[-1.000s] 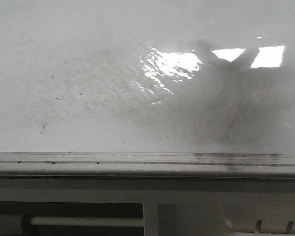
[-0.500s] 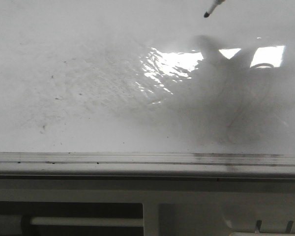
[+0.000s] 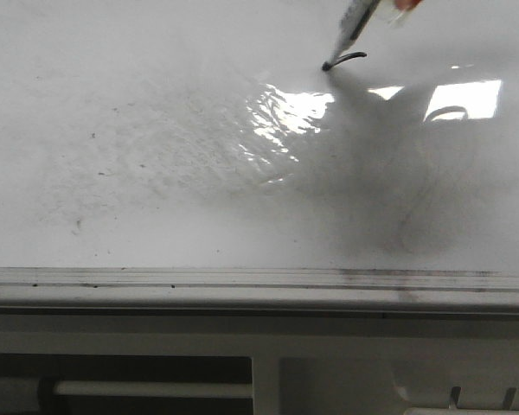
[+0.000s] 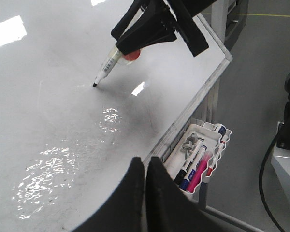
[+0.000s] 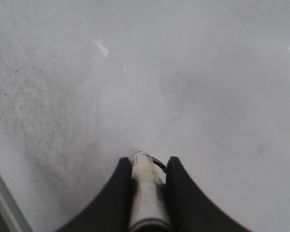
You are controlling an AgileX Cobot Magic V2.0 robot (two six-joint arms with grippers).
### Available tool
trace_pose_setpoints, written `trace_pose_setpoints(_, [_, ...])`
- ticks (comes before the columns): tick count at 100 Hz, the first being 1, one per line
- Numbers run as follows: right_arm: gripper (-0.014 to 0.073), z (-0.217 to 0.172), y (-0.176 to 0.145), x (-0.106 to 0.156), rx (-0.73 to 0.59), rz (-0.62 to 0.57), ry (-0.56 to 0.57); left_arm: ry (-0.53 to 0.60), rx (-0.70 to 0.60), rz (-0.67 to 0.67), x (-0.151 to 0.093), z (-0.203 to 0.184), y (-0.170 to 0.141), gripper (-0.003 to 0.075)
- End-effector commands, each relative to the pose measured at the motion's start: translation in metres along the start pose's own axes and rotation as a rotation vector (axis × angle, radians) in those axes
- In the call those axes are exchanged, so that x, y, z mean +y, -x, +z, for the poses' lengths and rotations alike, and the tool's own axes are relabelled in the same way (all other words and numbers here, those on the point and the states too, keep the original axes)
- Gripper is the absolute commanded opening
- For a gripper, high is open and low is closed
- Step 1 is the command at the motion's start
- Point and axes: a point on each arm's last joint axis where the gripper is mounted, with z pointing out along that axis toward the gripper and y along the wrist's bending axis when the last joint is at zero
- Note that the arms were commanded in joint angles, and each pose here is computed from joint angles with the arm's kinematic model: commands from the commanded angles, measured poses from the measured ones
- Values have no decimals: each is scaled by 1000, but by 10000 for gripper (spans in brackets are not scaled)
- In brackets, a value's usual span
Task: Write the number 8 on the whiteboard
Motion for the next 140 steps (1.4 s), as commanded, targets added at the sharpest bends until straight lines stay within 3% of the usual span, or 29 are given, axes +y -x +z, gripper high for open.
trace_pose_setpoints(1, [-42,1,8,3,-22,-26,10,39,-74,-36,4,-2,13,-20])
trace_pose_setpoints(21, [-42,-8,-7,-2,150,-30,-37,35,-71,-36,4,-2,13,-20])
trace_pose_setpoints(35, [-42,-30,-9,-11,129,36,-95,35,-71,-36,4,-2,13,-20])
trace_pose_setpoints(57, [-42,-32,-34,2,164,99,-28,35,-71,-36,4,-2,13,-20])
trace_pose_setpoints(84, [-42,-13,-22,13,-38,112,43,34,-70,-36,4,-2,13,-20])
trace_pose_setpoints(108, [-42,-20,-4,-3,-18,10,-54,20,-56,-36,2,-2,11,-20])
trace_pose_setpoints(140, [-42,-26,15,-13,-61,23,-100,19,-56,-36,2,-2,11,-20])
